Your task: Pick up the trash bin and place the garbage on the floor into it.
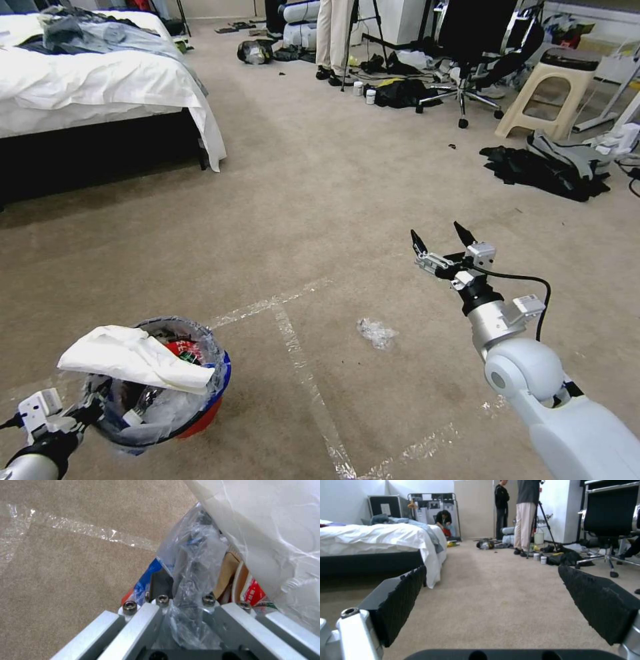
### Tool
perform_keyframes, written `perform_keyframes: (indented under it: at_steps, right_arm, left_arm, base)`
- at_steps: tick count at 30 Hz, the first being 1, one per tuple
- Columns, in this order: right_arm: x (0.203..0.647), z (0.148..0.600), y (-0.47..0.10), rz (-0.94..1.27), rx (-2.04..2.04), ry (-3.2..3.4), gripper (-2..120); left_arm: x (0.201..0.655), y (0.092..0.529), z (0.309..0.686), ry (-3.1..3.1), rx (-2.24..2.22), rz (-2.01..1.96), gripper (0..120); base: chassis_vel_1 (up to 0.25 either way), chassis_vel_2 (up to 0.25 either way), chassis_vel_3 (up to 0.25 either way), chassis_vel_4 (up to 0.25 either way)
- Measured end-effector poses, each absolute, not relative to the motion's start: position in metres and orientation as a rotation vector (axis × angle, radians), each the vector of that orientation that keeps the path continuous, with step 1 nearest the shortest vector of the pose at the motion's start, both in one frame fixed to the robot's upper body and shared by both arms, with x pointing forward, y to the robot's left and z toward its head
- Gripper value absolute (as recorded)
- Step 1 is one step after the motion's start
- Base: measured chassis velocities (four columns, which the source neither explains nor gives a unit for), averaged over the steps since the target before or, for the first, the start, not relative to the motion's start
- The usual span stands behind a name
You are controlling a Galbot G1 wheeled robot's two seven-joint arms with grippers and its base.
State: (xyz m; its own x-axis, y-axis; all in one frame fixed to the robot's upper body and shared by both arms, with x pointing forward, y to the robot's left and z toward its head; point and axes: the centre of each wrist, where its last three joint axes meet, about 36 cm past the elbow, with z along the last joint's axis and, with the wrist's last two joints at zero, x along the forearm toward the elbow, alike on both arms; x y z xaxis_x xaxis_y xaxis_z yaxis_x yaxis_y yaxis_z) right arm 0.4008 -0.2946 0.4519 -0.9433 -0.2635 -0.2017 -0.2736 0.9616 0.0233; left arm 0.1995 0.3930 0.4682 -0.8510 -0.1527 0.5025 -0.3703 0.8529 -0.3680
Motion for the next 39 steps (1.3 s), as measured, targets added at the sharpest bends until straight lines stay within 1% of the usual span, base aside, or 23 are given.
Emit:
perform_keyframes:
  at_steps: [25, 39]
  right_arm:
    - [0.3995, 0.4474, -0.2975, 0.082, -0.401, 2.916, 100]
    - [0.4020, 0.4440, -0.3005, 0.077, -0.391, 2.922, 100]
  left_arm:
    - [0.1996, 0.3946, 0.4657, -2.557, 0.384, 0.631, 1]
    - [0.2009, 0.3944, 0.4636, -2.556, 0.384, 0.636, 1]
  base:
    - [0.000, 0.000, 0.000, 0.000]
    - [-0.056, -0.045, -0.059, -0.055]
